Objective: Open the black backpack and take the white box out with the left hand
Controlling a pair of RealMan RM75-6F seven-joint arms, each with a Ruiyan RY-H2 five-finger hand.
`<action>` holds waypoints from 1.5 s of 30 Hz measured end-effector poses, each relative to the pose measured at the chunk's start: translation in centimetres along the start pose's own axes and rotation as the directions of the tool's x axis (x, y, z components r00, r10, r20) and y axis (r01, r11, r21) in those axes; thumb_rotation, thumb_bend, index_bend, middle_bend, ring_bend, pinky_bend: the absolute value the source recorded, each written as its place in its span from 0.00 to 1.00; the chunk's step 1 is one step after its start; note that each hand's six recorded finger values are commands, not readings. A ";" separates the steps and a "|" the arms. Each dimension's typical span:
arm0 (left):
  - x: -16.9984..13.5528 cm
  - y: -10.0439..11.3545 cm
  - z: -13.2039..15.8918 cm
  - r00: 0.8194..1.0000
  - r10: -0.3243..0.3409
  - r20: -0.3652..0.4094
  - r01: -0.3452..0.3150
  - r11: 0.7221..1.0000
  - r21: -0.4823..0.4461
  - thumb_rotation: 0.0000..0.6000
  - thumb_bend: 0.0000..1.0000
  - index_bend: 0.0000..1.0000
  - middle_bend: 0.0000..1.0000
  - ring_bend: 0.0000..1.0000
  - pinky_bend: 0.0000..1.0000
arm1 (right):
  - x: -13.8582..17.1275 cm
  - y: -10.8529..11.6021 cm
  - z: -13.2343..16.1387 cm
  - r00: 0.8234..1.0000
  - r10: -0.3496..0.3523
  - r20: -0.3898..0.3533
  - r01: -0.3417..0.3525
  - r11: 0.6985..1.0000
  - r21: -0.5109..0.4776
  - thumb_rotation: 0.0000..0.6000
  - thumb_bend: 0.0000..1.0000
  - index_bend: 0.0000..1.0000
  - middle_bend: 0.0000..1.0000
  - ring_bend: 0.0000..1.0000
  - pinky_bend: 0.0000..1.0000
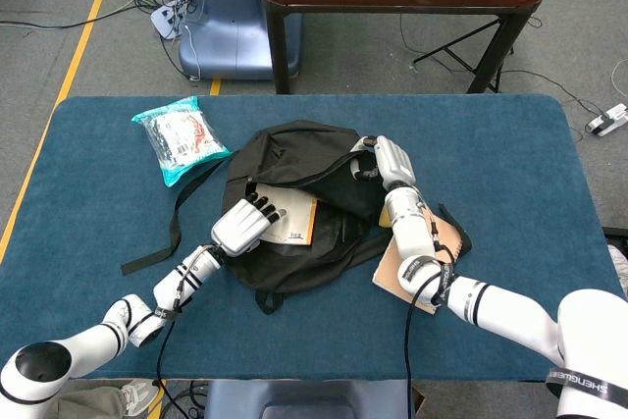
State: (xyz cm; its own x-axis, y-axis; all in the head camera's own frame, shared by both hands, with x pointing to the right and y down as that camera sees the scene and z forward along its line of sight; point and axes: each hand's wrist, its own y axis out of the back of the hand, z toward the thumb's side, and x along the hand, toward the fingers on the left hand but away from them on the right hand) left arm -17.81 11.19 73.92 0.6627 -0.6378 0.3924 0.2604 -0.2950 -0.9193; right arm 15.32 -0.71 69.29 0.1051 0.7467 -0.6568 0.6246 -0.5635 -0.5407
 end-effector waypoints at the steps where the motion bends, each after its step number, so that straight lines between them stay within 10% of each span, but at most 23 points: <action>1: 0.0 -0.2 0.0 1.000 -0.005 -0.003 0.005 1.000 0.008 1.00 0.18 0.31 0.41 0.29 0.32 | 0.0 0.0 0.0 1.000 0.002 0.000 -0.002 1.000 0.000 1.00 0.48 0.68 0.32 0.17 0.16; 22: 0.8 -1.1 -0.3 0.997 0.020 -0.069 -0.017 0.998 0.054 1.00 0.19 0.40 0.44 0.34 0.35 | -0.3 -0.1 -1.0 1.000 0.022 0.019 -0.021 0.999 -0.043 1.00 0.45 0.68 0.31 0.16 0.16; 45: 1.4 -0.4 0.0 0.991 0.107 -0.084 -0.107 0.994 0.009 1.00 0.54 0.67 0.68 0.55 0.55 | -0.9 0.4 -1.5 0.998 0.033 0.050 -0.028 0.994 -0.104 1.00 0.43 0.68 0.31 0.17 0.16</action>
State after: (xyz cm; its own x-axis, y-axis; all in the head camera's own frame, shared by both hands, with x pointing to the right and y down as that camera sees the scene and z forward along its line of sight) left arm -16.95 10.43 74.88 0.6252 -0.7236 0.2925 0.1947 -0.2184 -0.9562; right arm 16.69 -1.08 70.45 0.0871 0.7093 -0.6995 0.6985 -0.5442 -0.4648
